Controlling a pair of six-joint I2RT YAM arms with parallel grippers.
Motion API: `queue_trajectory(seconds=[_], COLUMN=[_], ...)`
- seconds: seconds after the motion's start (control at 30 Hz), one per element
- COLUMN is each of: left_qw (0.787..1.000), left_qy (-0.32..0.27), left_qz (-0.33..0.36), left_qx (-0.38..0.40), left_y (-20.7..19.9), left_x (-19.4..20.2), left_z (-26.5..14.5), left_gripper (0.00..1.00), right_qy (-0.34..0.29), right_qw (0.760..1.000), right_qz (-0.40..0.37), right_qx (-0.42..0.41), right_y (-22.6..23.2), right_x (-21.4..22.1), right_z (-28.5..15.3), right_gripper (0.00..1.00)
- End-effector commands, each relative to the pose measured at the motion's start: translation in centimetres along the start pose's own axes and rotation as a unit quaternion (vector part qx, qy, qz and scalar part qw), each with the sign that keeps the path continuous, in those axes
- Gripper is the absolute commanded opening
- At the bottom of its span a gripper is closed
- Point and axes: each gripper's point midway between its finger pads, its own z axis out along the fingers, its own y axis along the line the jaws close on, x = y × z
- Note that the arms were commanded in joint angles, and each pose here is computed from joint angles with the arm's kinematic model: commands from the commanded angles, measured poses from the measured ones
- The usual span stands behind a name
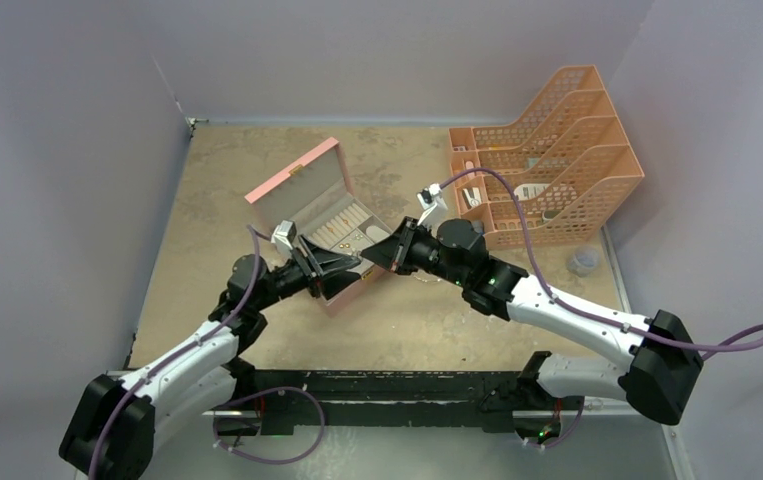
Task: Organize the mixed jewelry
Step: Pick up the jewelry from the center of the board.
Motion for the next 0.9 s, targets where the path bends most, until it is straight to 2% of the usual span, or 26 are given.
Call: queue_trajectory(seconds=[0.0,0.3,0.53,0.87], left_qw=[0.997,0.992,0.99,0.989], left_qy=[0.001,-0.01,-0.022,-0.022], left_qz=[0.013,0.037,0.043,0.044], left_qx=[0.077,0.12,0.133,0.136], left_y=[-3.3,-4.6,-4.9,-4.7], left_x=[-0.1,-0.3,-0.6,-0.5], left_z=[0.0,-0.4,-0.7,-1.0], left_gripper=[0.5,0.36,0.34,0.15], right_qy=[-0.021,-0.012,-0.01,-0.014], right_qw=[0.997,0.997,0.997,0.998], right_qz=[0.002,0.015,0.021,0.032], right_qx=[-0.073,-0.075,-0.068,-0.056], right_y=[4.5,4.4,4.0,3.6], right_x=[-2.2,-1.7,-1.6,-1.7], right_z=[-0.4,-0.1,0.1,0.3], right_gripper=[0.0,0.0,0.0,0.0])
